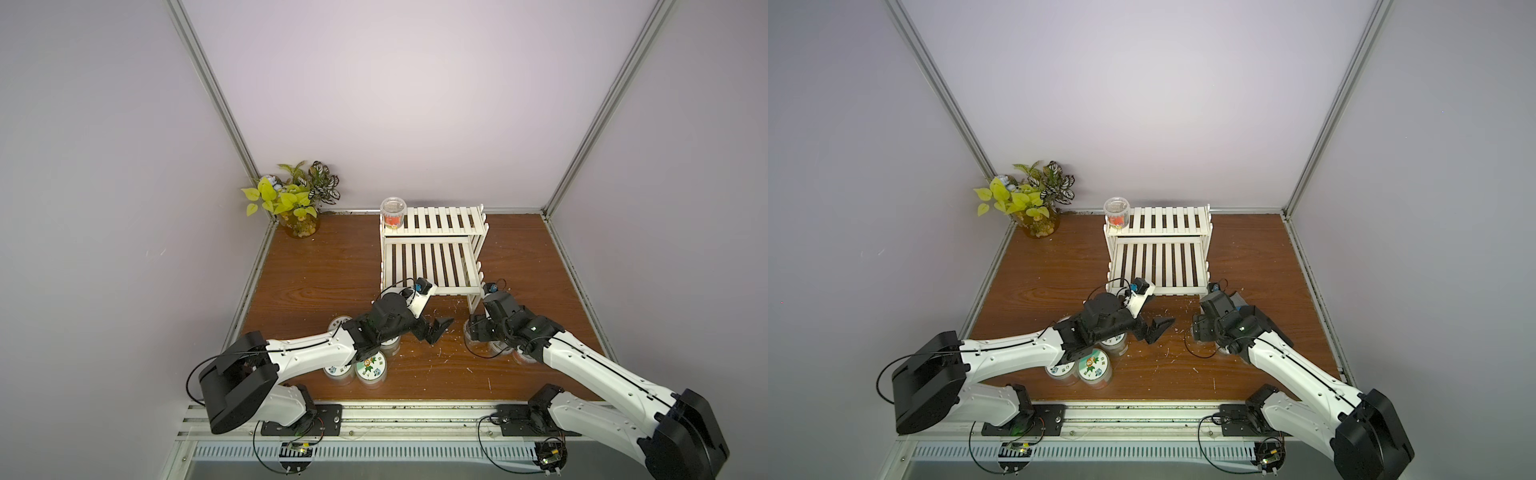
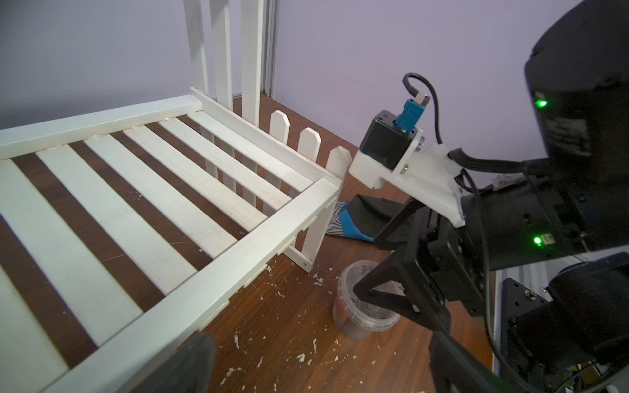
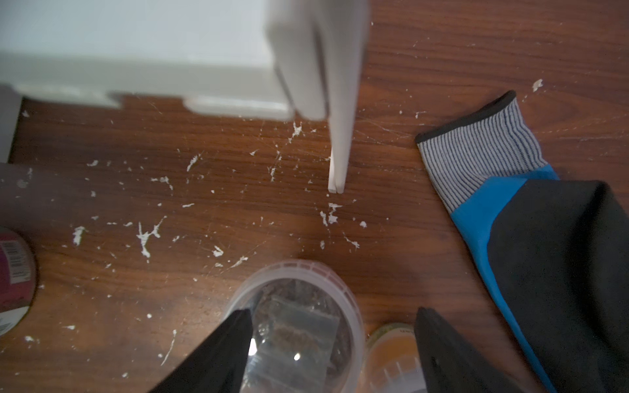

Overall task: Place the seed container on the shelf
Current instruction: Pick up the seed jar at the center of the board.

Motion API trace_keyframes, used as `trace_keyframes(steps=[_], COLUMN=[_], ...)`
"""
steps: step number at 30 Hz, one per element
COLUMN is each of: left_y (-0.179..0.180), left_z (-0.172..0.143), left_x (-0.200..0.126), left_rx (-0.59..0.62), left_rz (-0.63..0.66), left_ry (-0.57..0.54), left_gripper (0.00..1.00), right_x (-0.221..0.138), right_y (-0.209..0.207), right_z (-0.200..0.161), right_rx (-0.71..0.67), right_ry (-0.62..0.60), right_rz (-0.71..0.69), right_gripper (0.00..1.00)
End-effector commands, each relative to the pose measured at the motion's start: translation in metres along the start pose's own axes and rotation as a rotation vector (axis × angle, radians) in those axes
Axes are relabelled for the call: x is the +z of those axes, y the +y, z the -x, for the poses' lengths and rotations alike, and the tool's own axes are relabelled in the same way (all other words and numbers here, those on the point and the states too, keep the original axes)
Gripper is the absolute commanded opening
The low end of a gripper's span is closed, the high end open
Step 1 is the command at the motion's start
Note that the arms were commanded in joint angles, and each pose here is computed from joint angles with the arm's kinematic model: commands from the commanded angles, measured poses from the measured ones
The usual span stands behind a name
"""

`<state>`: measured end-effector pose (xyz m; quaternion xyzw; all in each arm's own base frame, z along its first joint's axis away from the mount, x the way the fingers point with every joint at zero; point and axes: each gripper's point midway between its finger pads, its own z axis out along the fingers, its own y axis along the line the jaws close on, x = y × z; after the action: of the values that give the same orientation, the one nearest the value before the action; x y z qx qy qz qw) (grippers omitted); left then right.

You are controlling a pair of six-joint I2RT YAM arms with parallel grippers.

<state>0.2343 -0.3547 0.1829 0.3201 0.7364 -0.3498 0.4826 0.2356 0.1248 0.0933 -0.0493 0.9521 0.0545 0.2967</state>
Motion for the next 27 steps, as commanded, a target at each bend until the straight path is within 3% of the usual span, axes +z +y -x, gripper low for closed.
trace_keyframes(steps=[1, 27], left_y=[-0.002, -0.007], left_z=[0.004, 0.009], left_x=[-0.004, 0.009], left_rx=[0.017, 0.028], left_rz=[0.006, -0.026], left_ry=[-0.023, -0.014], left_gripper=[1.0, 0.99], right_x=[-0.005, -0.016], right_y=[0.009, 0.026], right_z=[0.013, 0.013], right_rx=[-0.007, -0.026], right_ry=[-0.03, -0.034], right_rz=[0.036, 0.145], right_gripper=[0.82, 0.81])
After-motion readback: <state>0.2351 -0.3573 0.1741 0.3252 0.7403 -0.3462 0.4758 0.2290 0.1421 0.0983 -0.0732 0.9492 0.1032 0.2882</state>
